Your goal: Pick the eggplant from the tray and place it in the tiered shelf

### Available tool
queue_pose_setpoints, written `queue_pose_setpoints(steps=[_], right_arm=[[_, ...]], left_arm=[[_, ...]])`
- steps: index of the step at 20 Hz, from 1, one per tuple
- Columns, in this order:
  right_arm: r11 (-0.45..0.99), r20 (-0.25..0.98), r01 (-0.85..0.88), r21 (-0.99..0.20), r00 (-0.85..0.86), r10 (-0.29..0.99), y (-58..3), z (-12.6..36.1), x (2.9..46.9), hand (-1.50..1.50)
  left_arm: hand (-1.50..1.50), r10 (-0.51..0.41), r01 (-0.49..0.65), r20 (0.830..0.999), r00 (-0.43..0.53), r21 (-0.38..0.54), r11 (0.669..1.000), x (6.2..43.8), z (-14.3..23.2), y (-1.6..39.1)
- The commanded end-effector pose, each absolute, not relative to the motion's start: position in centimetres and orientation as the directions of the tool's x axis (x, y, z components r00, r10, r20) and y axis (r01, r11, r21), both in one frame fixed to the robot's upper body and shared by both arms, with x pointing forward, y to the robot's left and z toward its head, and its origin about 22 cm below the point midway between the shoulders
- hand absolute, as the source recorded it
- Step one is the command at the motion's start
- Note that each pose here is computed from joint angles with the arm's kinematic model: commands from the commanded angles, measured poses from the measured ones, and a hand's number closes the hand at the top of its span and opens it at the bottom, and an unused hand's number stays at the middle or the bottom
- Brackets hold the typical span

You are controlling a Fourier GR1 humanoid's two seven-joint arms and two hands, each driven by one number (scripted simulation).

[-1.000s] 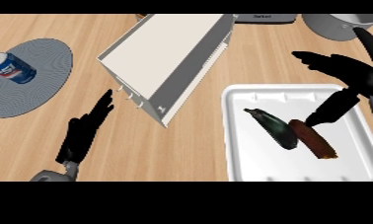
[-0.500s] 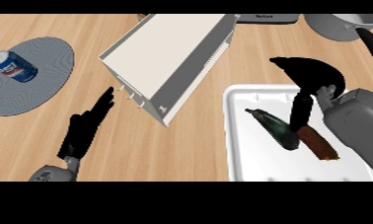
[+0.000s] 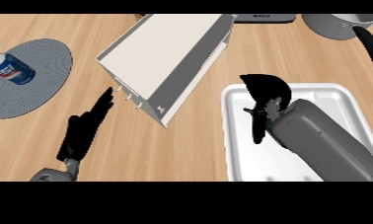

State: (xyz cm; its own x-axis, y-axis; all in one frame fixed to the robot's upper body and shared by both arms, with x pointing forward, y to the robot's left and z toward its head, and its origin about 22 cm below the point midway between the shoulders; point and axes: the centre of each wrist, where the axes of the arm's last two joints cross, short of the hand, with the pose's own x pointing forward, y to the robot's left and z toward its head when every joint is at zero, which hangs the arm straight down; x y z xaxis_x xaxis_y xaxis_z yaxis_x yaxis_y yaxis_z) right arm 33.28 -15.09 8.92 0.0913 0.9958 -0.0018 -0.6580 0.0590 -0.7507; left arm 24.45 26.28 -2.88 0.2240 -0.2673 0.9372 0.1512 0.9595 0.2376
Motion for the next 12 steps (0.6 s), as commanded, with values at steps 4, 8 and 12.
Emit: queue_pose_setpoints(steps=[4, 8, 12], right_arm=[[-0.013, -0.158, -0.705, -0.71, 0.141, 0.977, -14.4, 8.4, 32.3, -1.5], [-0.024, -0.182, -0.68, -0.733, 0.162, 0.97, -13.1, 8.1, 31.9, -1.5], [-0.076, -0.236, -0.667, -0.742, 0.152, 0.96, -15.2, 5.9, 31.2, -1.5]], left_arm=[[0.0, -0.282, 0.145, 0.931, 0.23, 0.254, 0.956, 23.3, -3.7, 27.0], [0.0, -0.256, 0.149, 0.94, 0.224, 0.227, 0.962, 24.4, -3.6, 27.5], [0.0, -0.271, 0.128, 0.935, 0.23, 0.247, 0.961, 24.1, -5.0, 26.5]])
